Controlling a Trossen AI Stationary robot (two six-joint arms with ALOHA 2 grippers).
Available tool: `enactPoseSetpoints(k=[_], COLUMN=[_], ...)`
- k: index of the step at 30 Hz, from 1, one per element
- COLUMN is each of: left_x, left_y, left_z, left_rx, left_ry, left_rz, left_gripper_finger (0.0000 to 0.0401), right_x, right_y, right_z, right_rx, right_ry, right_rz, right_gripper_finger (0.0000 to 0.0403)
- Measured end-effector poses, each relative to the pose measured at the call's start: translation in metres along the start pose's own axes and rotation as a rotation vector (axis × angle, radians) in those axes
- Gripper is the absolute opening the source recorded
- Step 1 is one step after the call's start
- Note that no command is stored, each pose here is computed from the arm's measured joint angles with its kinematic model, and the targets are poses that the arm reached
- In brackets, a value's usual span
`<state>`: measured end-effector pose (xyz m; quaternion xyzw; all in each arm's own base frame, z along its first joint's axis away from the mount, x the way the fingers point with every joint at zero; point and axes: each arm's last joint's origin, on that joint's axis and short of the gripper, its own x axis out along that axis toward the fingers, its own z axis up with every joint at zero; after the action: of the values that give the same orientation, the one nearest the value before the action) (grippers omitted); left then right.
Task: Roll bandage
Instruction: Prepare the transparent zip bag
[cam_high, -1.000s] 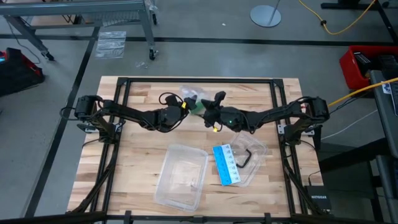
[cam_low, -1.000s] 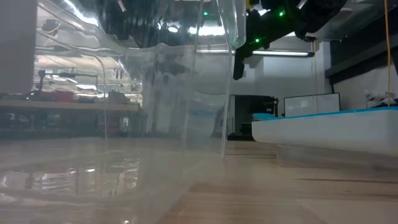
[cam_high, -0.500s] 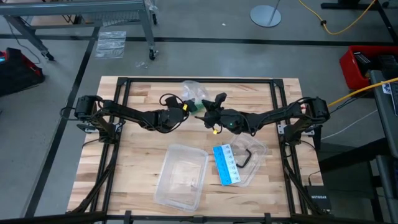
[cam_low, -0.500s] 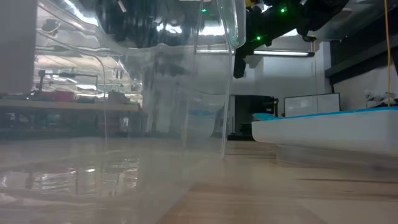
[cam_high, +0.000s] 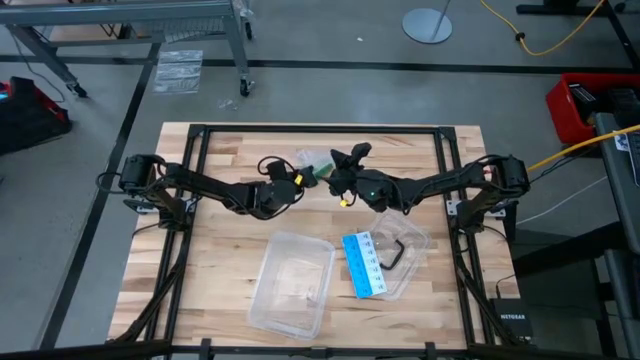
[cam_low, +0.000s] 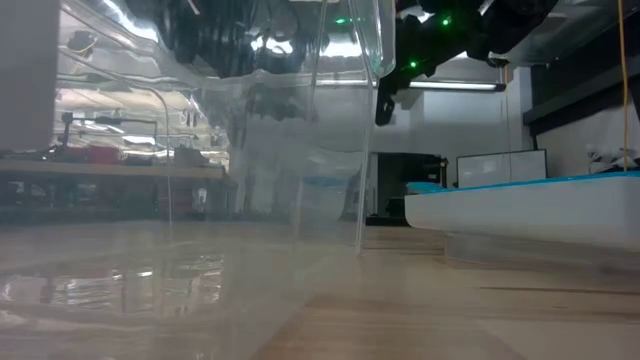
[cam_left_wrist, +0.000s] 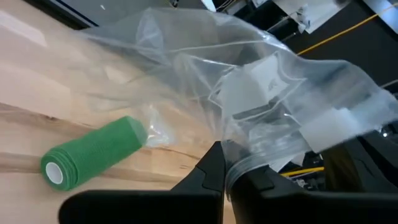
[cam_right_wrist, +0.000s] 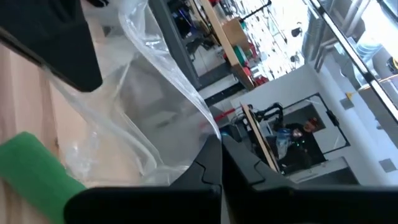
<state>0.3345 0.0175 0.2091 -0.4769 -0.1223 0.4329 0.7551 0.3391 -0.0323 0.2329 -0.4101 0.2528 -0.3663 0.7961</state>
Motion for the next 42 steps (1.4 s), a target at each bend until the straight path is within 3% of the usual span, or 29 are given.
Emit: enactPoseSetpoints(k=[9, 23, 37, 42], left_x=[0.002, 0.002, 0.012, 0.014], left_y=[0.000, 0.000, 0.003, 0.003], left_z=[0.002, 0.002, 0.011, 0.013], left_rx=[-0.006, 0.016, 0.036, 0.040], left_ry=[-0.008, -0.008, -0.041, -0.049], left_rz=[0.001, -0.002, 0.020, 0.025], left_gripper_finger=[0.0001, 0.0000, 0.0000, 0.0000], right_x=[-0.001, -0.001, -0.002, -0.004], right_y=[0.002, 0.011, 0.010, 0.012], right_z=[0.002, -0.003, -0.002, 0.000], right_rx=[0.086, 0.101, 0.091, 0.090], right_ry=[-0.069, -0.046, -0.052, -0.101], right_rz=[0.066, 0.158, 0.147, 0.199], right_gripper_finger=[0.0030, 0.0159, 0.0163, 0.0163])
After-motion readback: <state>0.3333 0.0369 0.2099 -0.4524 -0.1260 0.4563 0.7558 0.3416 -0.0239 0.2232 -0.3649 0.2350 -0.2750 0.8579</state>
